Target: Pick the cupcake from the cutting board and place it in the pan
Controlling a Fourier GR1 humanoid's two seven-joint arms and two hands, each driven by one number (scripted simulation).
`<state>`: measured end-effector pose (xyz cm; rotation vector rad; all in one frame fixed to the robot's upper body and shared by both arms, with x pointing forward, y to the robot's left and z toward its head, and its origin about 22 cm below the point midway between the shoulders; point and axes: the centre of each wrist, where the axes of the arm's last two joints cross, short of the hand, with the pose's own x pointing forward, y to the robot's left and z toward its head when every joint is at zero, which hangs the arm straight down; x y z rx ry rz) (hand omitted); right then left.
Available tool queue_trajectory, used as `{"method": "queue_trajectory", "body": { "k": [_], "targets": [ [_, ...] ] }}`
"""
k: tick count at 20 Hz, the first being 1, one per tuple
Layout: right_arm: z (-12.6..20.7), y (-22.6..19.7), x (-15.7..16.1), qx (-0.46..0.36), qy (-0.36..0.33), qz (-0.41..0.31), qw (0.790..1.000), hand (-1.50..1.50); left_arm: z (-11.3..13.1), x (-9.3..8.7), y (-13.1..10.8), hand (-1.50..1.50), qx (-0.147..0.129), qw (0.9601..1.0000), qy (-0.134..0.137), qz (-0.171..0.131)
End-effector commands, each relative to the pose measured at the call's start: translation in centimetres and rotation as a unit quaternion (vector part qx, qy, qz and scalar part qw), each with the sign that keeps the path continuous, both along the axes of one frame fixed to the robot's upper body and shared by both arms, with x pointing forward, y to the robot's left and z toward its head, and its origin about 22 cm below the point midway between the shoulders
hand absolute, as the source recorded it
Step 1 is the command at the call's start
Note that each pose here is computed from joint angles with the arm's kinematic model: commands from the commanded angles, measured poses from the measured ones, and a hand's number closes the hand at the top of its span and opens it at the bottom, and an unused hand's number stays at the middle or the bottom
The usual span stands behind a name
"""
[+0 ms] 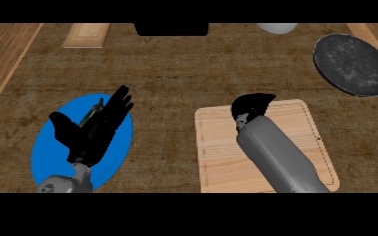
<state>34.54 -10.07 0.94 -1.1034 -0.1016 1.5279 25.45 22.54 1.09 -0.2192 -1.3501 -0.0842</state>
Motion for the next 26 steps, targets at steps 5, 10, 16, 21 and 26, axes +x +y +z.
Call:
{"method": "queue_trajectory", "body": {
  "k": [5,10,16,21,26],
  "targets": [
    [-2.4,-2.9,-0.8,-0.067,-0.012,0.04,0.997,1.5,-0.1,-0.5,0.2,0.0,-0.002,1.0,-0.002,-0.004],
    [-2.4,-2.0,-1.1,-0.085,-0.019,0.066,0.994,1.5,2.4,1.4,-0.6,0.0,0.001,1.0,-0.006,-0.005],
    [-0.4,-5.2,-4.9,0.093,-0.07,0.208,0.971,1.5,0.7,0.1,0.5,0.0,0.0,0.9997,-0.001,0.025],
    [3.6,-8.3,-6.0,0.275,-0.163,0.301,0.899,1.5,-0.3,-1.1,1.7,0.0,-0.007,0.9989,0.019,0.043],
    [7.2,-14.1,-7.6,0.332,-0.317,0.339,0.821,1.5,0.3,-0.9,2.3,0.0,-0.001,0.9982,0.007,0.059]
  ]
}}
